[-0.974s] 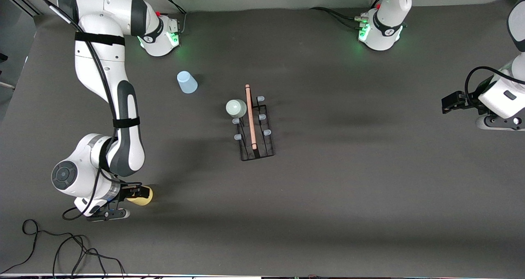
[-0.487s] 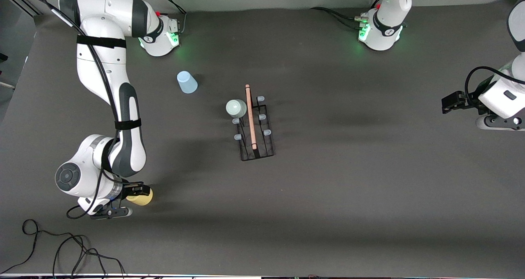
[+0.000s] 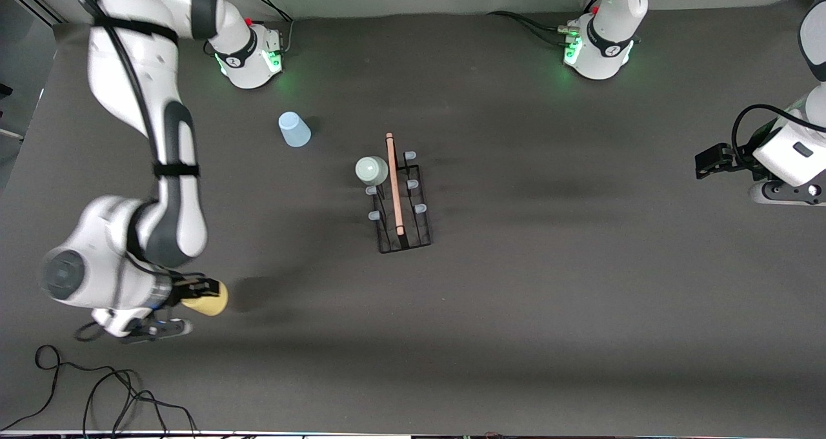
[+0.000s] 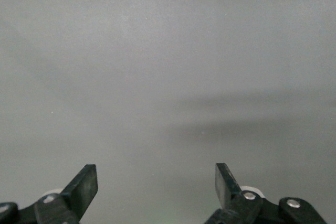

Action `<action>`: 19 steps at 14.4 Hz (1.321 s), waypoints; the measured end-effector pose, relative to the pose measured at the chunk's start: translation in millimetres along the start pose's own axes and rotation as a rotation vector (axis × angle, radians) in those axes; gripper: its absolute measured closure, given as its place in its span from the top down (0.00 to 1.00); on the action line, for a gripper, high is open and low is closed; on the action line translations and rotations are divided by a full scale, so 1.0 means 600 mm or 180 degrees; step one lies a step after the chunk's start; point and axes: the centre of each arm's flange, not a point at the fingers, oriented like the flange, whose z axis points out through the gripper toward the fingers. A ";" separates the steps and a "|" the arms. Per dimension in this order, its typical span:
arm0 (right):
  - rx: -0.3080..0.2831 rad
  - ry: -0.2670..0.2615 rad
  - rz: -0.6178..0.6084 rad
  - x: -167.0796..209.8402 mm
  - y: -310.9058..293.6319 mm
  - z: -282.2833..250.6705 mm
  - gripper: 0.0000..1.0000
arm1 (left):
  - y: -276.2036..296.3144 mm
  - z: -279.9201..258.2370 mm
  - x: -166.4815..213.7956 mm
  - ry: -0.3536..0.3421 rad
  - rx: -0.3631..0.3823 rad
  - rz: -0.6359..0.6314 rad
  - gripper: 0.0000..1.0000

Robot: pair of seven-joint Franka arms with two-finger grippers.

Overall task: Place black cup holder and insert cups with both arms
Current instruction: 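Carry the yellow cup to the holder and lower it onto a peg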

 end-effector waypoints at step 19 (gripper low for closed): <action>0.0052 -0.0101 0.2950 -0.193 -0.609 -0.214 0.69 | 0.000 -0.001 0.000 0.0002 0.0000 -0.0001 1.00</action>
